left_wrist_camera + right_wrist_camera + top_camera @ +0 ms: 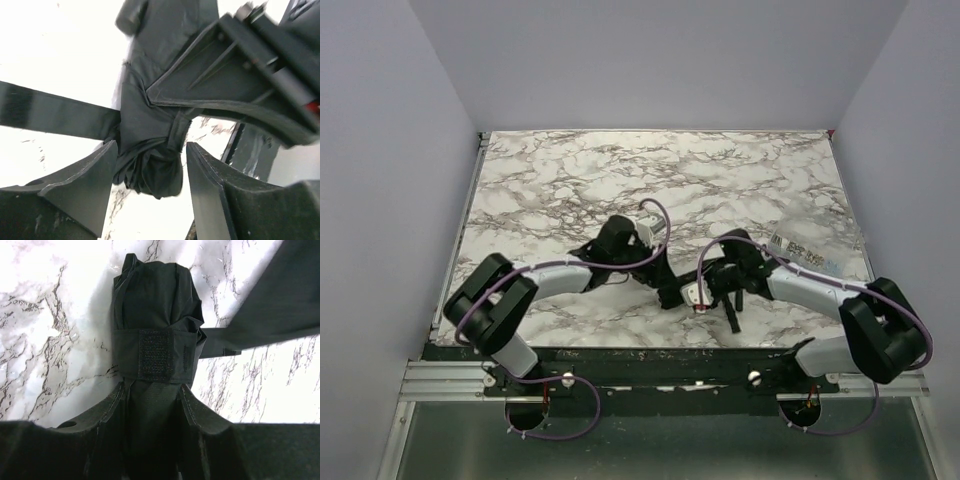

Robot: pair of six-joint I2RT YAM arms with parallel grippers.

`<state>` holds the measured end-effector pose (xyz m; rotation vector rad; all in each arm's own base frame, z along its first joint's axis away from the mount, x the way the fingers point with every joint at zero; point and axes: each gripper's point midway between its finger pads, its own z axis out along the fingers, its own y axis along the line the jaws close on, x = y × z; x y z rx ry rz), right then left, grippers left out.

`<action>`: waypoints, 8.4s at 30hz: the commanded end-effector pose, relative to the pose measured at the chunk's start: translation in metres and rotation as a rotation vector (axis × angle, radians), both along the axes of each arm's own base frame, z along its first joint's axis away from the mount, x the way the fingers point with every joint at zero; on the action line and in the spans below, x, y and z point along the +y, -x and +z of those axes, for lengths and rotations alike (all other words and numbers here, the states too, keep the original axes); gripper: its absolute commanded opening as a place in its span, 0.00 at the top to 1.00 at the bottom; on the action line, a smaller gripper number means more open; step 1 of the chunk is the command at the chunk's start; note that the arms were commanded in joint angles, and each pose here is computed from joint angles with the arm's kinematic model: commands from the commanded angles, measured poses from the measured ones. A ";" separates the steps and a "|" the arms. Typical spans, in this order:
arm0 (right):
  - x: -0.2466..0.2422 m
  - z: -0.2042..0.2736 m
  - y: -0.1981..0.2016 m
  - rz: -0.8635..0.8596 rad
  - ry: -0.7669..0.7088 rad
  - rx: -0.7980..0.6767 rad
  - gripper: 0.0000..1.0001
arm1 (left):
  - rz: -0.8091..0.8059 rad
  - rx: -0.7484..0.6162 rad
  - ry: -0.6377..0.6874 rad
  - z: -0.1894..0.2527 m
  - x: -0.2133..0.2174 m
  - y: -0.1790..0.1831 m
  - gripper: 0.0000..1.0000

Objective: Put away the umbrella

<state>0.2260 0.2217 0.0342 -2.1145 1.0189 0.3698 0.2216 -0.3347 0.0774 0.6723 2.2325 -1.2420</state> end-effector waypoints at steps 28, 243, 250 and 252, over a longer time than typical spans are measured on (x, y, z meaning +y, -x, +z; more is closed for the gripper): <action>-0.058 -0.058 0.052 0.043 0.310 0.058 0.85 | 0.814 0.584 0.054 -0.083 0.044 -0.002 0.26; -0.056 -0.062 0.066 0.028 0.339 0.228 0.85 | 0.059 0.381 0.238 0.018 -0.062 0.038 1.00; -0.056 -0.062 0.065 0.024 0.340 0.226 0.85 | 0.111 0.412 0.125 -0.018 -0.055 0.038 1.00; -0.056 -0.062 0.065 0.021 0.341 0.228 0.85 | 0.118 0.432 0.103 -0.027 -0.052 0.041 1.00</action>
